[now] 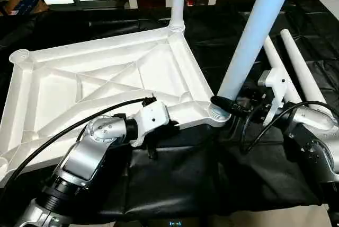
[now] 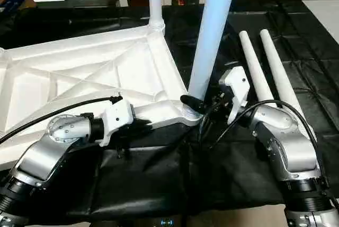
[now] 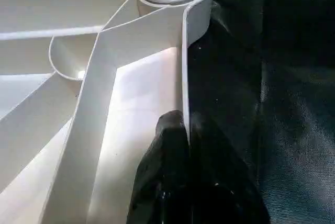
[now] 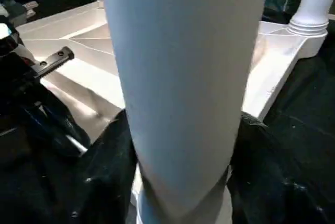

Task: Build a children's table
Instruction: Rotate leg to tighten

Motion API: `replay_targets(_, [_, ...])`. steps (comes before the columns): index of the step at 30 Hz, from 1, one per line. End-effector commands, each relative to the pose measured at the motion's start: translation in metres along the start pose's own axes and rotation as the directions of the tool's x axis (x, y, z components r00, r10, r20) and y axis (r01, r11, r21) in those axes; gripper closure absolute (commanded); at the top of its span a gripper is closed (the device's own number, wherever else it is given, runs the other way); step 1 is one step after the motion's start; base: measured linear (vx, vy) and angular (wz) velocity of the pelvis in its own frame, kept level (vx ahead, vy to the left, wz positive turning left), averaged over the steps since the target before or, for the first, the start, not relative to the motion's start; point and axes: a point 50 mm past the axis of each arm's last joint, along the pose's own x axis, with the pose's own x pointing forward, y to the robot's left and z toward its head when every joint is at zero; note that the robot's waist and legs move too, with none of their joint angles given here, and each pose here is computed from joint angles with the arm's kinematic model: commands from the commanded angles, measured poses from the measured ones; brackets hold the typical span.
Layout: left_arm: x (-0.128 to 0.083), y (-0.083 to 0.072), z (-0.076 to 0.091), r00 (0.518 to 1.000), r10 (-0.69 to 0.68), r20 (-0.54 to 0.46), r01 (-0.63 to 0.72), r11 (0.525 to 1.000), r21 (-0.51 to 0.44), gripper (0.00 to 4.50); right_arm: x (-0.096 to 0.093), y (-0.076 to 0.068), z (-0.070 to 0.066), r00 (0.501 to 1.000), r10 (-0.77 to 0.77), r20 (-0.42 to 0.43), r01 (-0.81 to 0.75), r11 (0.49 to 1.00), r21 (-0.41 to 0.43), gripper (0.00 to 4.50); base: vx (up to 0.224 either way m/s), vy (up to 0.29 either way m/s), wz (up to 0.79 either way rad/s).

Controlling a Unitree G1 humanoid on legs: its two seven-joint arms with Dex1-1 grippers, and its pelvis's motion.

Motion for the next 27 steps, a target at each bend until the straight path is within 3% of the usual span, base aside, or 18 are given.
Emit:
replay_targets(1, [-0.001,-0.012,-0.014,0.998,-0.061,-0.022,0.060,0.997,-0.054,4.50,-0.014,-0.011,0.006,0.998,-0.068,0.004,0.068,0.998,-0.006,2.41,0.000,0.000,0.00])
replay_targets(6, [-0.002,-0.014,-0.016,0.997,-0.068,-0.026,0.066,0.996,-0.056,4.50,-0.014,-0.009,0.003,0.998,-0.062,-0.009,0.062,0.998,0.013,2.52,0.000,0.000,0.00])
replay_targets(10, [0.001,-0.013,-0.017,0.997,-0.058,-0.043,0.055,0.997,-0.059,4.50,-0.007,-0.016,-0.009,0.974,-0.218,-0.062,0.220,0.975,0.040,2.55,0.000,0.000,0.00])
replay_targets(11, [0.004,-0.013,-0.017,0.997,-0.049,-0.053,0.046,0.997,-0.061,4.50,-0.003,-0.020,-0.016,0.950,-0.302,-0.085,0.308,0.949,0.066,2.55,0.000,0.000,0.00])
replay_targets(12, [0.013,-0.012,-0.015,0.997,-0.022,-0.075,0.017,0.997,-0.070,4.50,0.005,-0.028,-0.029,0.863,-0.490,-0.124,0.504,0.853,0.134,2.56,0.000,0.000,0.00])
replay_targets(13, [0.020,-0.012,-0.013,0.997,-0.012,-0.074,0.006,0.997,-0.082,4.50,0.009,-0.032,-0.037,0.798,-0.583,-0.150,0.602,0.781,0.167,2.56,0.000,0.000,0.00])
replay_targets(14, [0.020,-0.012,-0.013,0.997,-0.012,-0.074,0.006,0.997,-0.082,4.50,0.009,-0.032,-0.037,0.798,-0.583,-0.150,0.602,0.781,0.167,2.57,-0.054,0.001,-0.05])
replay_targets(15, [0.027,-0.013,-0.010,0.998,-0.007,-0.070,0.001,0.996,-0.092,4.50,0.015,-0.032,-0.043,0.754,-0.634,-0.171,0.656,0.728,0.198,2.57,-0.053,0.007,-0.02])
replay_targets(16, [0.027,-0.013,-0.010,0.998,-0.007,-0.070,0.001,0.996,-0.092,4.50,0.015,-0.032,-0.043,0.754,-0.634,-0.171,0.656,0.728,0.198,2.57,-0.053,0.007,-0.02])
replay_targets(17, [0.041,-0.015,-0.002,0.998,-0.001,-0.060,-0.005,0.995,-0.097,4.50,0.028,-0.032,-0.053,0.681,-0.706,-0.195,0.731,0.642,0.231,2.57,0.000,0.000,0.00])
replay_targets(18, [0.051,-0.017,0.005,0.999,0.003,-0.047,-0.008,0.995,-0.100,4.50,0.038,-0.031,-0.058,0.648,-0.732,-0.209,0.760,0.602,0.245,2.57,0.000,0.000,0.00])
replay_targets(20, [0.061,-0.018,0.013,1.000,0.010,-0.028,-0.012,0.994,-0.104,4.50,0.048,-0.028,-0.061,0.632,-0.743,-0.220,0.772,0.580,0.260,2.57,0.000,0.000,0.00])
replay_targets(23, [0.072,-0.020,0.026,1.000,0.002,0.013,0.000,0.995,-0.099,4.50,0.071,-0.020,-0.059,0.677,-0.708,-0.200,0.733,0.622,0.276,2.57,0.000,0.000,0.00])
replay_targets(24, [0.068,-0.017,0.025,1.000,-0.004,0.023,0.005,0.997,-0.076,4.50,0.081,-0.015,-0.041,0.782,-0.615,-0.099,0.617,0.743,0.260,2.57,0.000,0.000,0.00])
replay_targets(26, [0.059,-0.014,0.019,1.000,-0.003,0.015,0.004,0.998,-0.055,4.50,0.078,-0.012,-0.029,0.848,-0.529,-0.021,0.521,0.826,0.215,2.57,0.000,0.000,0.00])
replay_targets(27, [0.057,-0.013,0.017,1.000,-0.003,0.012,0.004,0.999,-0.049,4.50,0.076,-0.012,-0.027,0.861,-0.509,-0.005,0.499,0.843,0.200,2.22,0.000,0.000,0.00])
